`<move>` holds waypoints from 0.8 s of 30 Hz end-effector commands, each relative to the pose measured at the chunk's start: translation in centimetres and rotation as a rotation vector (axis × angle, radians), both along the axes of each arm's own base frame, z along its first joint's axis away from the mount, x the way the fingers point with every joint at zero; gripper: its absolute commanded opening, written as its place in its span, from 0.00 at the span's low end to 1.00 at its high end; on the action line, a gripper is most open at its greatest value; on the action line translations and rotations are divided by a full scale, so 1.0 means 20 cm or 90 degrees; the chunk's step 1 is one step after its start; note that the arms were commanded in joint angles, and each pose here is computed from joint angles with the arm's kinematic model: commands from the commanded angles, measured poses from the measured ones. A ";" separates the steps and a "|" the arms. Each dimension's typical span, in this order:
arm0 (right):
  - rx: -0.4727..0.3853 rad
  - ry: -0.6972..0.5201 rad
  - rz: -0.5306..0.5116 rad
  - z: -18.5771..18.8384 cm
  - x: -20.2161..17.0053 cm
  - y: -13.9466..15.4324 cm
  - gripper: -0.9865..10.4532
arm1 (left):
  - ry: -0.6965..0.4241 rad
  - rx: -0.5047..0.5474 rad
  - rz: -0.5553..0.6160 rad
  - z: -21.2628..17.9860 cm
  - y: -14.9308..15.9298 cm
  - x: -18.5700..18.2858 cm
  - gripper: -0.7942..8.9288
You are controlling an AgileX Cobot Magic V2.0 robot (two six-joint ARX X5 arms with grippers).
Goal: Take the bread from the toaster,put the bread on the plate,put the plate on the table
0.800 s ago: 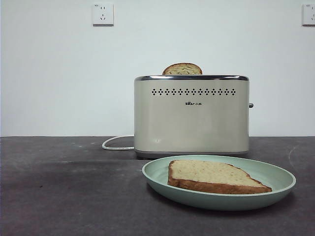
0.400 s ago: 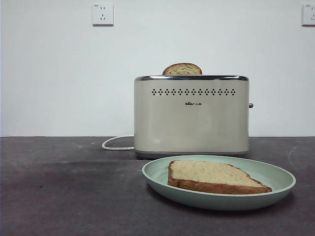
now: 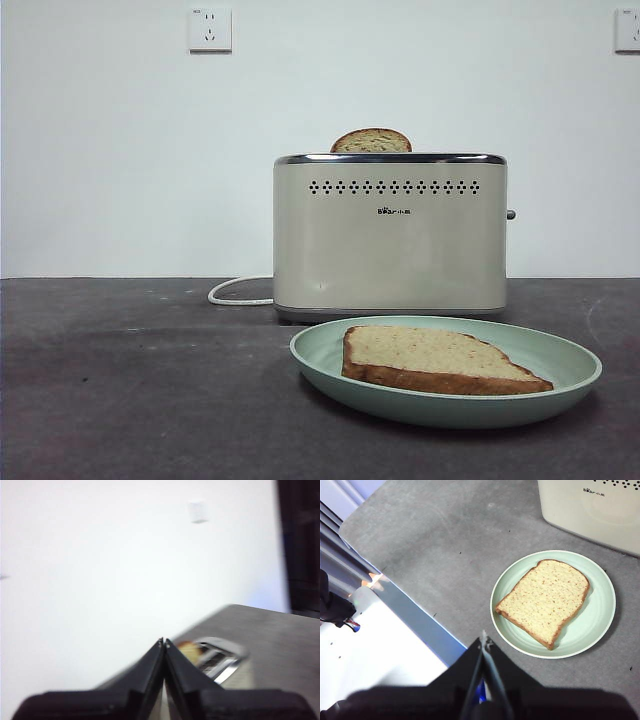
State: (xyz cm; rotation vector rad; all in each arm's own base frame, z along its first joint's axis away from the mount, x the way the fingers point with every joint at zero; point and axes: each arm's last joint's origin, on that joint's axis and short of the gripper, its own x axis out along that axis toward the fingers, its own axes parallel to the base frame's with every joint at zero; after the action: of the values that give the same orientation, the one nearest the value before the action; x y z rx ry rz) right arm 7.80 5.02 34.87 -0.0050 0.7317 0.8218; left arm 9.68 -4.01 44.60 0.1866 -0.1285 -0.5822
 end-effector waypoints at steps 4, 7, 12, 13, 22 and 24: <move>-0.001 -0.004 0.002 0.00 0.00 0.00 0.09 | -0.032 0.002 0.129 -0.30 0.10 -0.01 0.08; -0.001 -0.004 0.002 0.00 0.00 0.00 0.09 | -0.034 -0.002 0.193 -0.48 0.13 -0.01 0.08; -0.001 -0.004 0.002 0.00 0.00 0.00 0.09 | -0.009 -0.032 0.246 -0.81 0.16 -0.01 0.08; -0.001 -0.004 0.002 0.00 0.00 0.00 0.09 | -0.002 -0.041 0.255 -0.87 0.16 -0.01 0.08; -0.001 -0.004 0.002 0.00 0.00 0.00 0.09 | 0.080 -0.101 0.303 -1.29 0.17 0.00 0.08; -0.001 -0.004 0.002 0.00 0.00 0.00 0.09 | 0.089 -0.111 0.311 -1.35 0.17 0.00 0.08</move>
State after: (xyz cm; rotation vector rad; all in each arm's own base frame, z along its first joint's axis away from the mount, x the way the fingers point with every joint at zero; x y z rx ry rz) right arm 7.80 5.02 34.87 -0.0050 0.7321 0.8218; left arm 9.68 -0.57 18.01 0.0359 0.0090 -0.1024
